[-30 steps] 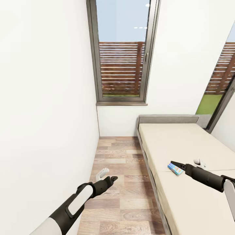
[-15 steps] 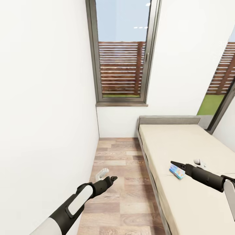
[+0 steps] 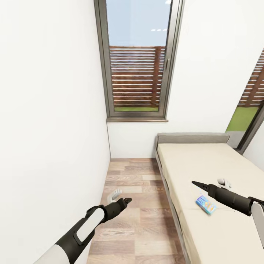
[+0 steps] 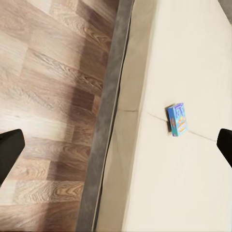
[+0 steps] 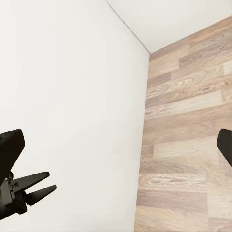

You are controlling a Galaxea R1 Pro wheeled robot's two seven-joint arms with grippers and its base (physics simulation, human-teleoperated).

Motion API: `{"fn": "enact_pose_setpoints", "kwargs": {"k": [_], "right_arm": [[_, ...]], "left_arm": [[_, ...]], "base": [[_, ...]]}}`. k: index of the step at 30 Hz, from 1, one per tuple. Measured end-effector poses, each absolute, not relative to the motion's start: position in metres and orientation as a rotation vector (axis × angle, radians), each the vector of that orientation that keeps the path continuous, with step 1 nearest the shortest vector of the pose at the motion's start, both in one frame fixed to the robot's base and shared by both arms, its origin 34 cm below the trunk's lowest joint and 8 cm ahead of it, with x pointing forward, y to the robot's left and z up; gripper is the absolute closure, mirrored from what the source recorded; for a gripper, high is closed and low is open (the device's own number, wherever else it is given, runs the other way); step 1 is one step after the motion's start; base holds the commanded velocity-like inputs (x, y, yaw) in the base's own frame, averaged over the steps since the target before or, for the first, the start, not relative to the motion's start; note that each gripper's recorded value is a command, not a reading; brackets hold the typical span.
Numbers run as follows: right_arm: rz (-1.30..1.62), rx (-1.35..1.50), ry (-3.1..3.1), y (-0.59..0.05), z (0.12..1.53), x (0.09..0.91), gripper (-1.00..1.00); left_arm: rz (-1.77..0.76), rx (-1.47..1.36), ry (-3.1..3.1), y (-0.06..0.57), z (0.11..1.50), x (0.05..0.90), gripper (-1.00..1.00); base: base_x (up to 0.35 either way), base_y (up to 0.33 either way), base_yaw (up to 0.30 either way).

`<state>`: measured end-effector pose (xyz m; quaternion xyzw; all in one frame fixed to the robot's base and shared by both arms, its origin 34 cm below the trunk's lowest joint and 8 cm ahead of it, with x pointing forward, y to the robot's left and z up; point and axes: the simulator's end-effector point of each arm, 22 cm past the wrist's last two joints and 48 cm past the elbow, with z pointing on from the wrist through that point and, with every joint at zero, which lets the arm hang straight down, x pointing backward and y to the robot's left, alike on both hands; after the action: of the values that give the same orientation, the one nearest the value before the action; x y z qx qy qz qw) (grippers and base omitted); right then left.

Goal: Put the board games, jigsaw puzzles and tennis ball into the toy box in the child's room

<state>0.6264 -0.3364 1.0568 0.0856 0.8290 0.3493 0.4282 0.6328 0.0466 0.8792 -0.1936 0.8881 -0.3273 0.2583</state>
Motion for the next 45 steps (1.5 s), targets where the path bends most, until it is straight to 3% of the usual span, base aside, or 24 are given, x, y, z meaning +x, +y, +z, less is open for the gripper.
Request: {"fn": "enact_pose_setpoints", "kwargs": {"k": [45], "right_arm": [[0.872,0.214,2.07,-0.3365,1.0568,0.6264,-1.0]], "left_arm": [[-0.887,-0.524,2.408,0.0466,0.8792,0.6327,-1.0]], "base": [[0.334,0.0,0.0]]}}
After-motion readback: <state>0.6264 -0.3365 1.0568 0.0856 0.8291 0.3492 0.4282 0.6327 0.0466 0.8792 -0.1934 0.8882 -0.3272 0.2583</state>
